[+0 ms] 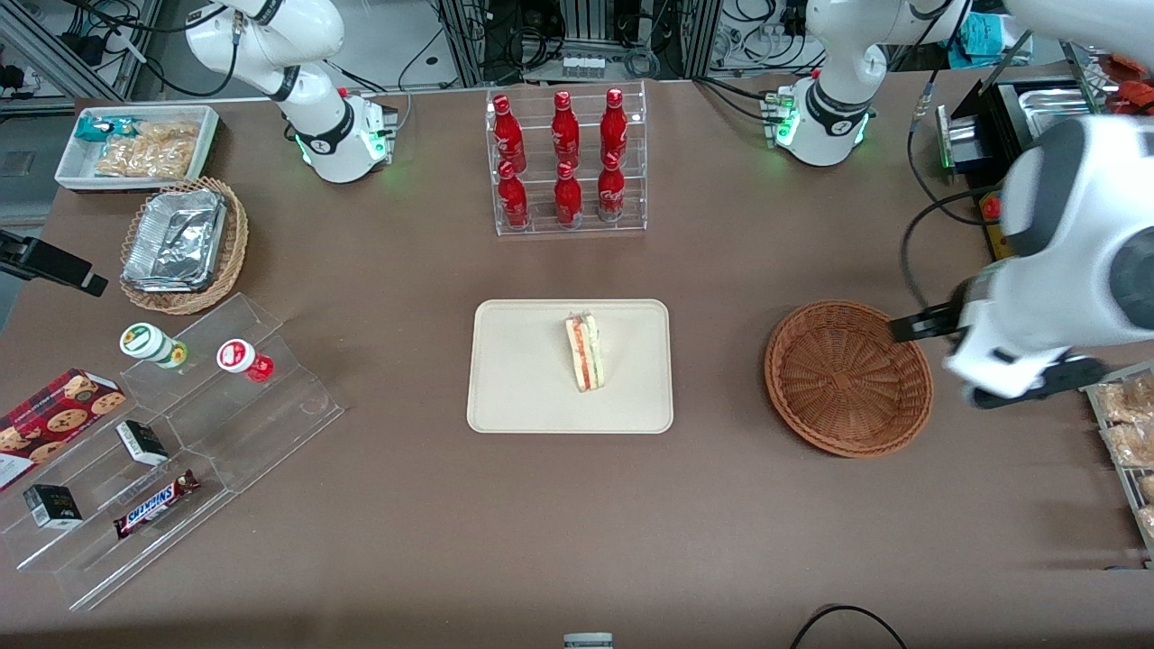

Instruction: Place sandwich from basket to tray

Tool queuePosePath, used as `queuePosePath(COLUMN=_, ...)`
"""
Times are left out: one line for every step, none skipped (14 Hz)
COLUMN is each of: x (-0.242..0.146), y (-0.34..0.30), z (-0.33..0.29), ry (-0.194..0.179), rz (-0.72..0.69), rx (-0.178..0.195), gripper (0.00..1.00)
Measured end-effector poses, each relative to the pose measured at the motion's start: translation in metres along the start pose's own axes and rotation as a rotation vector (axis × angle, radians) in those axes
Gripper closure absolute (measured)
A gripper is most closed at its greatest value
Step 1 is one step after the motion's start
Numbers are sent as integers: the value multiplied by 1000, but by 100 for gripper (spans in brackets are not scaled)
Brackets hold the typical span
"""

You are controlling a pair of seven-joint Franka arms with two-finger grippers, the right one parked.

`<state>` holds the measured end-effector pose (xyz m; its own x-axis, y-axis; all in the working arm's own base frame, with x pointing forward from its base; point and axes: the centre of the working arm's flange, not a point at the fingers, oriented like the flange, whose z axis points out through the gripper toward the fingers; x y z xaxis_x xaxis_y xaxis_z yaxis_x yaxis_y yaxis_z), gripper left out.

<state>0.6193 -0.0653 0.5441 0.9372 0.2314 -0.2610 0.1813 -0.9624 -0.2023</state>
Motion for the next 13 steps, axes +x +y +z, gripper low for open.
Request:
queuePosePath(x=-5, y=-19, z=-5, ry=-15, rz=16, rx=-1, gripper=0)
queuePosePath(x=-12, y=-37, z=-11, ry=-31, rz=34, rx=-3, gripper=0)
queuePosePath(x=-19, y=-55, z=-17, ry=-39, rz=53, rx=-7, gripper=0)
queuePosePath(x=-26, y=-72, z=-24, ry=-44, rz=73, rx=-14, gripper=0)
queuePosePath(x=-36, y=-86, z=-31, ry=-54, rz=92, rx=-31, gripper=0)
queuePosePath(x=-45, y=-92, z=-38, ry=-60, rz=107, rx=-67, gripper=0)
queuePosePath(x=-53, y=-89, z=-44, ry=-57, rz=122, rx=-101, gripper=0)
queuePosePath(x=-58, y=-80, z=-47, ry=-54, rz=134, rx=-115, gripper=0)
queuePosePath(x=-62, y=-67, z=-50, ry=-52, rz=132, rx=-115, gripper=0)
queuePosePath(x=-65, y=-52, z=-51, ry=-51, rz=116, rx=-109, gripper=0)
queuePosePath(x=-68, y=-39, z=-51, ry=-53, rz=91, rx=-102, gripper=0)
queuePosePath(x=-69, y=-27, z=-50, ry=-56, rz=73, rx=-97, gripper=0)
queuePosePath(x=-69, y=-17, z=-49, ry=-53, rz=71, rx=-93, gripper=0)
